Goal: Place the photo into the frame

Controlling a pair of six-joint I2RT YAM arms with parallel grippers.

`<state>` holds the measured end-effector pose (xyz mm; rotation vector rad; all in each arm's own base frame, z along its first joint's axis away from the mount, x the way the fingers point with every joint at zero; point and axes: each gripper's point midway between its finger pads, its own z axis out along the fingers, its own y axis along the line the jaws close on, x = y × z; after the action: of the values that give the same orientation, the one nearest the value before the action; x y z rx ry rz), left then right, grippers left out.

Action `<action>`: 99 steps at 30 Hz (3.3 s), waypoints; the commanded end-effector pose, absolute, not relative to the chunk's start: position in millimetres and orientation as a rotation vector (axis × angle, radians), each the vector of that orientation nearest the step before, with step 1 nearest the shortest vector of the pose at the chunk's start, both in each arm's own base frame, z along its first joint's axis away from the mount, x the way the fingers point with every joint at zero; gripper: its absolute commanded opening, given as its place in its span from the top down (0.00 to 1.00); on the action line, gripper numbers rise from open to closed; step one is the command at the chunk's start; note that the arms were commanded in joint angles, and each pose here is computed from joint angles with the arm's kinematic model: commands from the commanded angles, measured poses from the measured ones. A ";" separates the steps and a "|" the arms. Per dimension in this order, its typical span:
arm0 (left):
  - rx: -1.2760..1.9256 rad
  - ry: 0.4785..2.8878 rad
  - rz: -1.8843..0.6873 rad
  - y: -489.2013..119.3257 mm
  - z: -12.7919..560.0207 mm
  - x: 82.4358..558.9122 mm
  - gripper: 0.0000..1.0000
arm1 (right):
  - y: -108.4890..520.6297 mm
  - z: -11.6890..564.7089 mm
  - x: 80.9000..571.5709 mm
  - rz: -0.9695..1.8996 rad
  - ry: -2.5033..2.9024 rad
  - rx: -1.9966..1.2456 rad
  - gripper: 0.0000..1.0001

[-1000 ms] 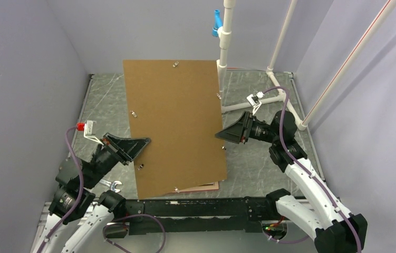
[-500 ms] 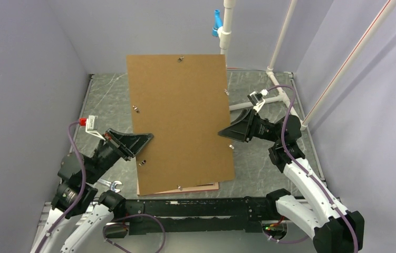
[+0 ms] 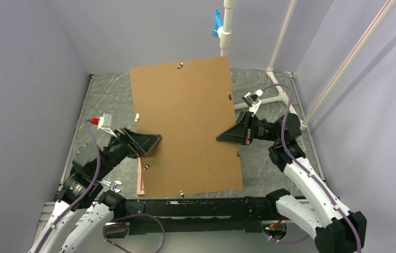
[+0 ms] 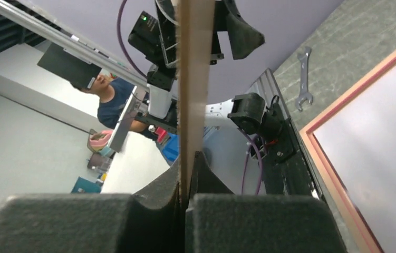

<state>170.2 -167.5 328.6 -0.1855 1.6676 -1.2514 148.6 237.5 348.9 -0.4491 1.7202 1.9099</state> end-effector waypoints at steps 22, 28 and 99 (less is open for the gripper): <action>-0.202 1.828 -0.766 -107.7 305.5 171.8 0.01 | 234.2 295.8 199.0 1.513 2.022 -0.289 1.00; -0.170 1.925 -0.749 -117.3 283.7 178.0 0.00 | 239.8 290.1 200.8 1.563 2.010 -0.274 1.00; -0.570 2.524 -0.312 -52.7 42.3 218.2 0.59 | 311.4 171.4 281.6 1.653 2.344 -0.028 1.00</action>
<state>208.8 -54.4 41.1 -0.5958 2.5556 -0.3148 268.4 294.4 144.2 0.0934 2.4548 1.6098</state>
